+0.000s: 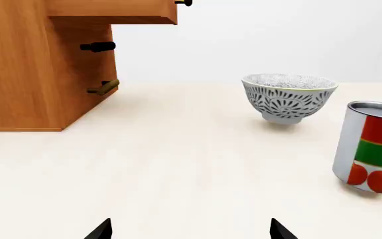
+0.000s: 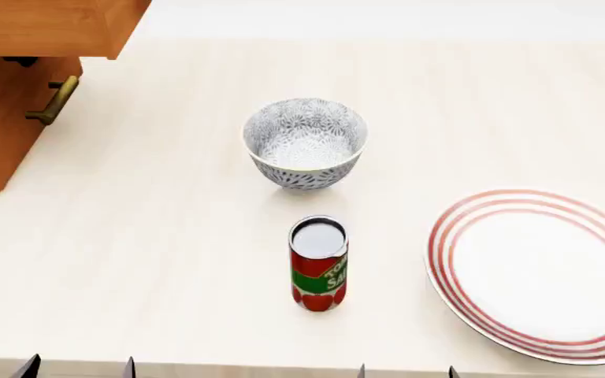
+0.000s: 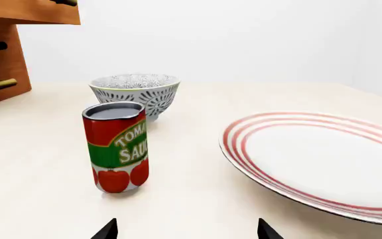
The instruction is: Put the ketchup in the top drawer of the cabinet.
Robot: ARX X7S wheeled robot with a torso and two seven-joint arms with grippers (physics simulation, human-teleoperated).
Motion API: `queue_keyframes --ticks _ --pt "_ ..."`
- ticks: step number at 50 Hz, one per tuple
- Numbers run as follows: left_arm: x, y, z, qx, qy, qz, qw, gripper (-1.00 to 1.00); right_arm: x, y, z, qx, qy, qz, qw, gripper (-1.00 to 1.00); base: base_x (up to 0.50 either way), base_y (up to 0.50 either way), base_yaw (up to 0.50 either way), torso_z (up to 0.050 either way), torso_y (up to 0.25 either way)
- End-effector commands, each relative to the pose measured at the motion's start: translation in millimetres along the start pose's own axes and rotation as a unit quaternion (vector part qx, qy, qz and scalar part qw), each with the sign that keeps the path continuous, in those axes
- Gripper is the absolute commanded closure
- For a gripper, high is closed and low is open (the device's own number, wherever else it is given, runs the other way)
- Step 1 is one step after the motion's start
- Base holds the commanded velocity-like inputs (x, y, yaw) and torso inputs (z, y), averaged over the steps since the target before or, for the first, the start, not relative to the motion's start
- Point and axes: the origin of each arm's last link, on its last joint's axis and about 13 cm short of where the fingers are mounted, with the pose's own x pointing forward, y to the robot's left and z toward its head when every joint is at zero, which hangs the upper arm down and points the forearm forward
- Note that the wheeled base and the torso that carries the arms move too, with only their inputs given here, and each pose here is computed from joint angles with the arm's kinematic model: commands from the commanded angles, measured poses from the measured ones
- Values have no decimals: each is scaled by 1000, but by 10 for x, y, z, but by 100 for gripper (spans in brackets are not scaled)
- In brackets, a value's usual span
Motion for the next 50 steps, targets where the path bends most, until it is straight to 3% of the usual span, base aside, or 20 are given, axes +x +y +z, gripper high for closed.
queue_keyframes --ticks 1,18,42,50 --pt "-1 1 -3 0 0 0 1000 -100 -2 3 -2 0 0 0 1000 -100 0 0 0 0 0" --pt "9 3 477 20 -32 10 999 -100 -23 -49 568 -19 -59 7 998 -100 0 0 0 0 0" --pt "-200 97 1348 23 -147 27 989 -100 -125 -102 1386 -26 -180 7 983 -100 0 0 0 0 0" --pt "-225 92 1419 22 -157 26 987 -100 -177 -91 1487 -18 -196 12 980 -100 0 0 0 0 0"
